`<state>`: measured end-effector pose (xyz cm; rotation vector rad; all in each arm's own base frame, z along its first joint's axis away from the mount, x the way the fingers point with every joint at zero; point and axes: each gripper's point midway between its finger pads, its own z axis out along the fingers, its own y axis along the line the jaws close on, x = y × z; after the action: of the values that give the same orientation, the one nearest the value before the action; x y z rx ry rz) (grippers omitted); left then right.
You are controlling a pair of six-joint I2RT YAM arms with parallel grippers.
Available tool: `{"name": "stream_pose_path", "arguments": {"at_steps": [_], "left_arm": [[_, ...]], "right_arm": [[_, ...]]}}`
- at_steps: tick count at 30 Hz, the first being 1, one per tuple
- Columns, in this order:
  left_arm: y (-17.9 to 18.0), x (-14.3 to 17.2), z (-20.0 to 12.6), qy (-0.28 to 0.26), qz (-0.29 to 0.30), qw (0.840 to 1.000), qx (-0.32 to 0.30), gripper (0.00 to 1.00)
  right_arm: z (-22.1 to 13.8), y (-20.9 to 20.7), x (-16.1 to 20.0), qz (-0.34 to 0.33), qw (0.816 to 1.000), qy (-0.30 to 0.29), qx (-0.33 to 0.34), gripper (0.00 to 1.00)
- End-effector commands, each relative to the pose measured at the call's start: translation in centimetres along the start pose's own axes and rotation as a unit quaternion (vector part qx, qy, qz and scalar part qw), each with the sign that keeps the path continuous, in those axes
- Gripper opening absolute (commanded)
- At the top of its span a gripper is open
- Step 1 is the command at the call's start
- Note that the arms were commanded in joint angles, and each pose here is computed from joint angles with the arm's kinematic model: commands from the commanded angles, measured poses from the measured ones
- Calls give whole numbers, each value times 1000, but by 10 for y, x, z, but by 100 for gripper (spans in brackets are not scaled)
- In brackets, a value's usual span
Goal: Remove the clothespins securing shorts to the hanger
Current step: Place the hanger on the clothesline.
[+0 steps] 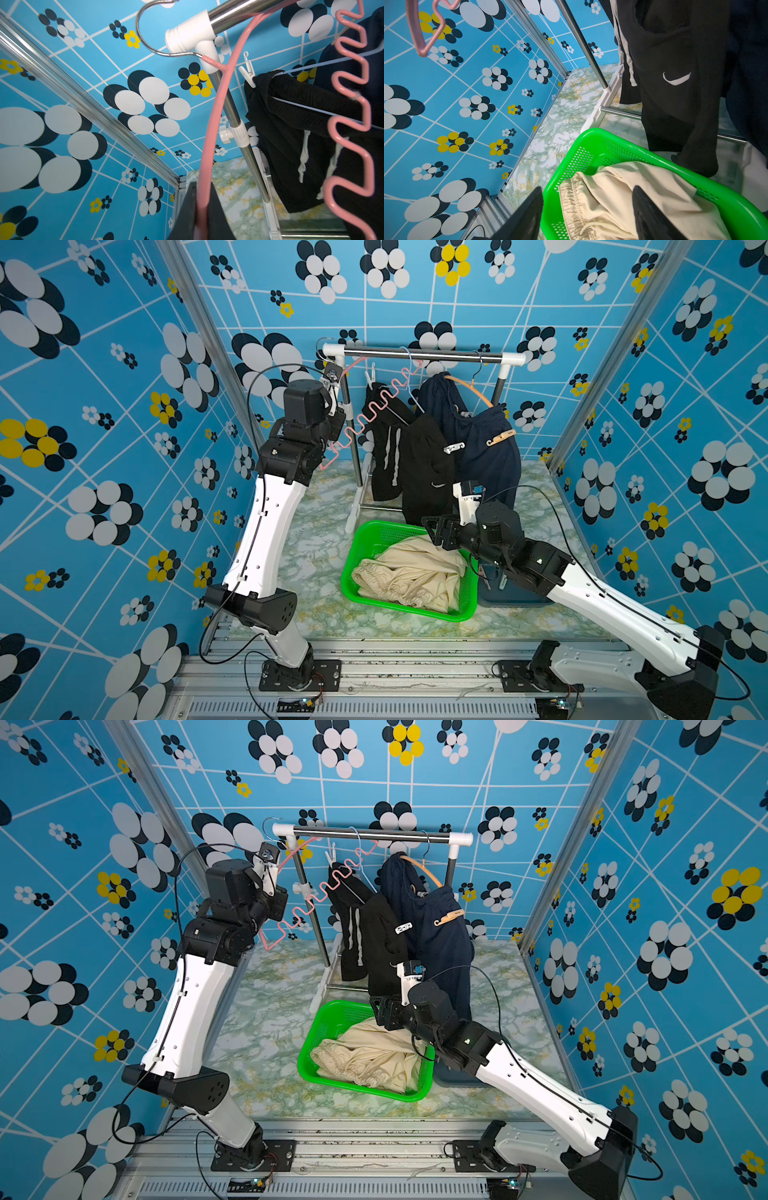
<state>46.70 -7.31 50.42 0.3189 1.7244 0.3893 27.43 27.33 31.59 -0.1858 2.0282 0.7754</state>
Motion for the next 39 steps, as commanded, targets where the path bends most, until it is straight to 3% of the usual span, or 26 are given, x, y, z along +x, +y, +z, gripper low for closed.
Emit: {"name": "stream_pose_path", "arguments": {"at_steps": [1,7,12,21,28,39], "left_arm": [[27,-29,-9,-63,18,995,-78,0],[21,-50,-9,-101,123,977,-142,0],[6,-64,-9,-121,158,968,-152,0],[-6,-71,14,-101,215,957,-167,0],[-11,-66,28,-70,282,939,-185,0],[7,-85,13,-89,300,918,-243,0]], "right_arm": [[-3,-7,2,9,1000,0,13,69],[-3,-5,1,9,1000,-1,8,69],[-3,-7,6,9,1000,2,7,69],[-11,-16,10,8,1000,-9,16,70],[-20,-24,7,3,999,-22,31,71],[-10,-34,11,-22,998,-12,65,71]]}}
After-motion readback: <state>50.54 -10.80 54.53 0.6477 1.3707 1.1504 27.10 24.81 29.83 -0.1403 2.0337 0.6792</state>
